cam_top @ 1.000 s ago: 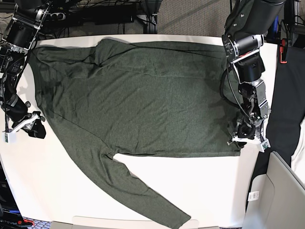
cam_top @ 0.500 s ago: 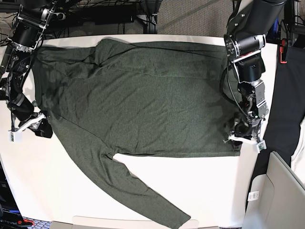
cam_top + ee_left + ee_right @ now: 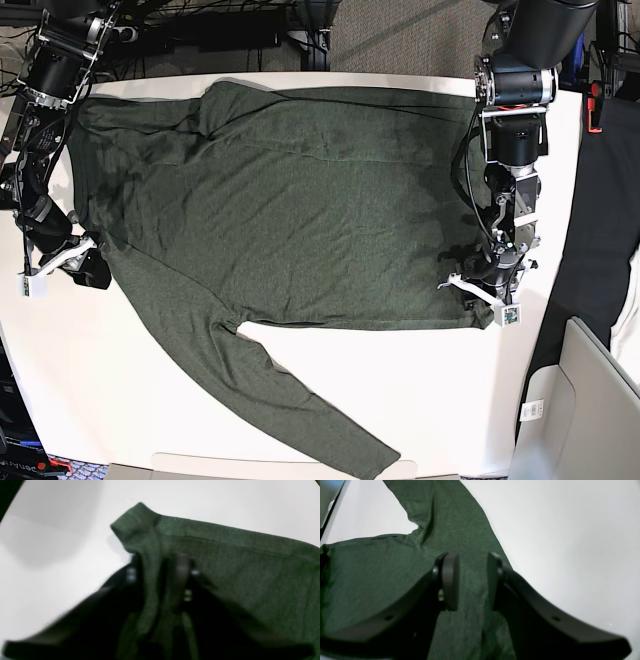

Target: Fold the T-shirt properly

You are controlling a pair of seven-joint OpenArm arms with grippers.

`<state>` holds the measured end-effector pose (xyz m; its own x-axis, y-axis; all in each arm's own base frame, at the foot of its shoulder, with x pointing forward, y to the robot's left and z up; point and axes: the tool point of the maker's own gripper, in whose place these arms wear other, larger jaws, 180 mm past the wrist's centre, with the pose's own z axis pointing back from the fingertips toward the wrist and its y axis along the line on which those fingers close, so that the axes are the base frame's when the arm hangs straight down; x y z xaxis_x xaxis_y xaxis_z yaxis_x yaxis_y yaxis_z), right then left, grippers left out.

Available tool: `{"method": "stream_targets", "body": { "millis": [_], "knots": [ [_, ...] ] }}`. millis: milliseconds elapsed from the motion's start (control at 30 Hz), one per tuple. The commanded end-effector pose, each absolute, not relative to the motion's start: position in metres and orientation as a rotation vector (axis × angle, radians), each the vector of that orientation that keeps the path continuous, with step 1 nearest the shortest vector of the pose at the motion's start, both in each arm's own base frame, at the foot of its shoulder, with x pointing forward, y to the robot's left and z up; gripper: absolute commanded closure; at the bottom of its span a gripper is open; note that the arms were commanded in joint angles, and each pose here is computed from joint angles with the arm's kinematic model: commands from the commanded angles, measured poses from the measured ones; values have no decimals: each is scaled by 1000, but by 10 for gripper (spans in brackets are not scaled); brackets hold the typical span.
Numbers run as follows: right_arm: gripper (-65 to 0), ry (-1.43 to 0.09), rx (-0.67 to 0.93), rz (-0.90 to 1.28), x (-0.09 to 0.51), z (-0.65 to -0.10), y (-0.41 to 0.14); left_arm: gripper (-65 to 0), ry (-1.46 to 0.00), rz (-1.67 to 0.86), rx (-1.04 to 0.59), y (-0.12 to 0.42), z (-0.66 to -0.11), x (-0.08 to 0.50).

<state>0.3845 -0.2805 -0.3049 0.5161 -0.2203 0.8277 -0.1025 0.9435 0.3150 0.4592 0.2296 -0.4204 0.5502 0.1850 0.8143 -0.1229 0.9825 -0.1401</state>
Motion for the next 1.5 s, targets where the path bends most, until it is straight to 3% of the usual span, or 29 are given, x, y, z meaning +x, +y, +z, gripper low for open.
{"method": "stream_targets", "body": {
  "millis": [0, 67, 600, 833, 1133, 1333, 1467],
  "knots": [
    [-195, -1110, 336, -56, 395, -279, -287, -66, -908, 175, -71, 234, -427, 453],
    [-195, -1112, 336, -57, 396, -278, -288, 0, -910, 176, -71, 235, -426, 454],
    [-198, -1117, 163, 9, 425, -261, -294, -1, -1075, 77, -15, 242, -377, 436],
    [-199, -1007, 64, 167, 457, -277, -262, -1, -1101, 61, -12, 240, -369, 434],
    [-199, -857, -61, 184, 471, -317, -270, -1, -1104, 61, -12, 240, -368, 435],
    [-319, -796, -145, 88, 467, -335, -291, -1, -1103, 62, -13, 240, -368, 434],
    [-319, -806, -139, 86, 467, -342, -291, -1, -1103, 62, -13, 240, -368, 434]
  ]
}}
